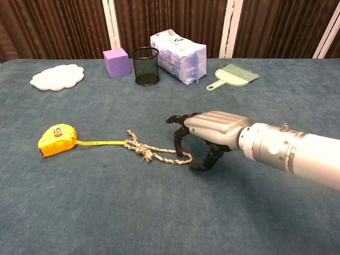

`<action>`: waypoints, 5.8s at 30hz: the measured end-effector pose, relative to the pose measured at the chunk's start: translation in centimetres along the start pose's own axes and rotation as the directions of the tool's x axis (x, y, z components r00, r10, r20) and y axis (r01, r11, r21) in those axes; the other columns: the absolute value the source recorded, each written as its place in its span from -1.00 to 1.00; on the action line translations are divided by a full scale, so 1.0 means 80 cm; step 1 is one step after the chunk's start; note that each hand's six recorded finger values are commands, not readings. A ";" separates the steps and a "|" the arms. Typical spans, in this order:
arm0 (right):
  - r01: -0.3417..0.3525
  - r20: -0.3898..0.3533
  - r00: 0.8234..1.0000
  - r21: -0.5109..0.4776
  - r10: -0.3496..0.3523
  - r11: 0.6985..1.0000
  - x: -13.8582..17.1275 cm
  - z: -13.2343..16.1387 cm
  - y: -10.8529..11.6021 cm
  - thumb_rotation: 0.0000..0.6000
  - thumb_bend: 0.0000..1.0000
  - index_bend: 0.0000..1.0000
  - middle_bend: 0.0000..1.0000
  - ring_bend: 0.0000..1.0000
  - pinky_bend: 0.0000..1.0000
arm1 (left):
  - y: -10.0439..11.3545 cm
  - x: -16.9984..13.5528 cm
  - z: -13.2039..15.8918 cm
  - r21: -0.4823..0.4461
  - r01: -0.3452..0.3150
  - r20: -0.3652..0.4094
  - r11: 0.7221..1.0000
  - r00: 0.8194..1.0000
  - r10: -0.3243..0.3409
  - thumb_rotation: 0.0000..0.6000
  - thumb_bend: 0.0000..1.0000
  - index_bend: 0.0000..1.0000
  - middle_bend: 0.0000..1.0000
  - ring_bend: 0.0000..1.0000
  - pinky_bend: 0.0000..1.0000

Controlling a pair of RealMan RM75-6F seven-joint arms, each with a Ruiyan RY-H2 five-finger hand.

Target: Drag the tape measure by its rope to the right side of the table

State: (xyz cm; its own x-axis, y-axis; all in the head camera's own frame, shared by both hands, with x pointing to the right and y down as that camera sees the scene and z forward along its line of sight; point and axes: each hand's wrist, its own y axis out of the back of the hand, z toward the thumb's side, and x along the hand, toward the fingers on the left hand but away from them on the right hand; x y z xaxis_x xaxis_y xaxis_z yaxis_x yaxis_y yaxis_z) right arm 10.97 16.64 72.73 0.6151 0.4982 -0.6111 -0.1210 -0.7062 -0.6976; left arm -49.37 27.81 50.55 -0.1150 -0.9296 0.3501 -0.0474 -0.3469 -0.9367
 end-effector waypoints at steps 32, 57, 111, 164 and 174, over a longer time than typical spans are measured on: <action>-0.024 0.001 1.000 0.035 0.024 0.999 -0.003 -0.003 -0.011 1.00 -0.04 0.32 -0.84 -0.88 -1.00 | 0.004 -0.002 -0.003 -0.006 -0.007 -0.005 1.000 1.000 0.007 1.00 -0.06 -0.92 -1.00 -1.00 -0.79; -0.034 0.111 0.993 0.054 0.028 0.998 0.044 -0.075 -0.009 1.00 0.00 0.38 -0.84 -0.86 -1.00 | 0.005 -0.002 -0.003 -0.007 -0.010 -0.011 1.000 1.000 0.010 1.00 -0.06 -0.92 -1.00 -1.00 -0.78; 0.111 0.730 0.677 0.026 -0.095 0.993 0.365 -0.376 0.007 1.00 0.05 0.43 -0.84 -0.86 -1.00 | 0.002 0.002 -0.002 0.001 -0.010 -0.026 1.000 1.000 0.010 1.00 -0.07 -0.92 -1.00 -1.00 -0.78; 0.375 0.640 0.697 0.062 -0.325 0.925 0.412 -0.207 0.040 1.00 -0.76 -0.68 -0.94 -1.00 -1.00 | -0.004 0.007 0.003 0.010 0.013 0.019 1.000 1.000 -0.013 1.00 -0.07 -0.92 -1.00 -1.00 -0.79; 0.361 0.623 0.714 0.062 -0.319 0.930 0.403 -0.203 0.036 1.00 -0.76 -0.66 -0.94 -0.99 -1.00 | -0.026 0.017 0.022 0.047 0.035 0.071 0.998 0.997 -0.038 1.00 -0.06 -0.91 -1.00 -1.00 -0.80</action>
State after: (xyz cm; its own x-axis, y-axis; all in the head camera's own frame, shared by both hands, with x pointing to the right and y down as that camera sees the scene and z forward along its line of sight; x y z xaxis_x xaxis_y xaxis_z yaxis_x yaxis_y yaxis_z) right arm 43.08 22.51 57.09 -0.0074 0.8944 -0.4472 0.0616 -0.4459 -0.8929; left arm -47.65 27.01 52.96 -0.0423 -0.9221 0.3846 -0.0050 -0.3848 -0.9230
